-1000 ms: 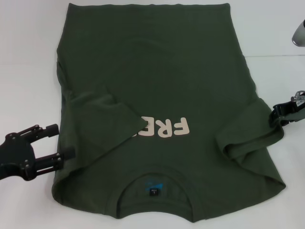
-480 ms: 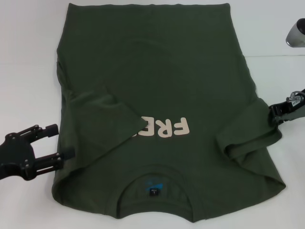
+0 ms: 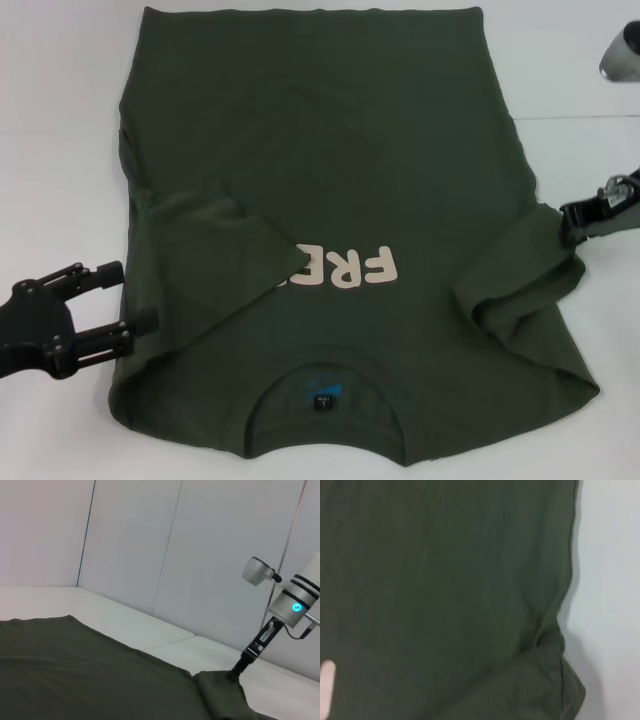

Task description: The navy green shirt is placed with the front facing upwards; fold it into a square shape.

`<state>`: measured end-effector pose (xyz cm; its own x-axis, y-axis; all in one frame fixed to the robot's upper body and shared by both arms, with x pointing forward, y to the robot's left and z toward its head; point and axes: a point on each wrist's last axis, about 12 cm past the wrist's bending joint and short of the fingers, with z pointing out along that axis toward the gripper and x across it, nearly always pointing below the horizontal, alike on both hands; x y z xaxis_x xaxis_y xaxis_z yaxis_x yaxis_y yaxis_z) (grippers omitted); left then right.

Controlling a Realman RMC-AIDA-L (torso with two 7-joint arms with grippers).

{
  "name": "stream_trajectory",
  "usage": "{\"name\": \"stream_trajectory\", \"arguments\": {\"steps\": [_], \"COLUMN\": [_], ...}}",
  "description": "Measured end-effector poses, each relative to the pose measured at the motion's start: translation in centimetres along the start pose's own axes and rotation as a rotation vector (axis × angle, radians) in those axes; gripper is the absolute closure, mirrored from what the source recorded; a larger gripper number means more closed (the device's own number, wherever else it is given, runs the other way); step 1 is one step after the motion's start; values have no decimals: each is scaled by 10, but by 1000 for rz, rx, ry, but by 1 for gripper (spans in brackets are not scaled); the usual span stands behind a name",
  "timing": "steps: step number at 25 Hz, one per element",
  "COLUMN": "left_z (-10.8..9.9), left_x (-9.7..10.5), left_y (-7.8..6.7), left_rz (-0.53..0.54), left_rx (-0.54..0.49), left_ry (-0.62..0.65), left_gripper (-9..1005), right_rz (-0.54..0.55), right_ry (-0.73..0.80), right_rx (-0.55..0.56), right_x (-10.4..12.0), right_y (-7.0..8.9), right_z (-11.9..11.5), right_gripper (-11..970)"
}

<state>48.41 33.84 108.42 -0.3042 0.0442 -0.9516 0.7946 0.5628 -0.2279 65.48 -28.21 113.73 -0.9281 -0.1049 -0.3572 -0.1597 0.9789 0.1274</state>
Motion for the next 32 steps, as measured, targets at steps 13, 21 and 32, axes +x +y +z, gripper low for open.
{"name": "stream_trajectory", "arguments": {"steps": [13, 21, 32], "left_z": [0, 1, 2], "left_x": [1, 1, 3], "left_y": [0, 1, 0], "left_rz": [0, -1, -11], "left_rx": [-4, -8, -7], "left_ry": [0, 1, 0], "left_gripper": [165, 165, 165], "right_rz": [107, 149, 256], "right_ry": [-213, -262, -315], "right_rx": [-161, -188, -265], "right_x": [-22, -23, -16], "right_y": [10, 16, 17], "right_z": [-10, 1, 13], "right_gripper": [923, 924, 924]}}
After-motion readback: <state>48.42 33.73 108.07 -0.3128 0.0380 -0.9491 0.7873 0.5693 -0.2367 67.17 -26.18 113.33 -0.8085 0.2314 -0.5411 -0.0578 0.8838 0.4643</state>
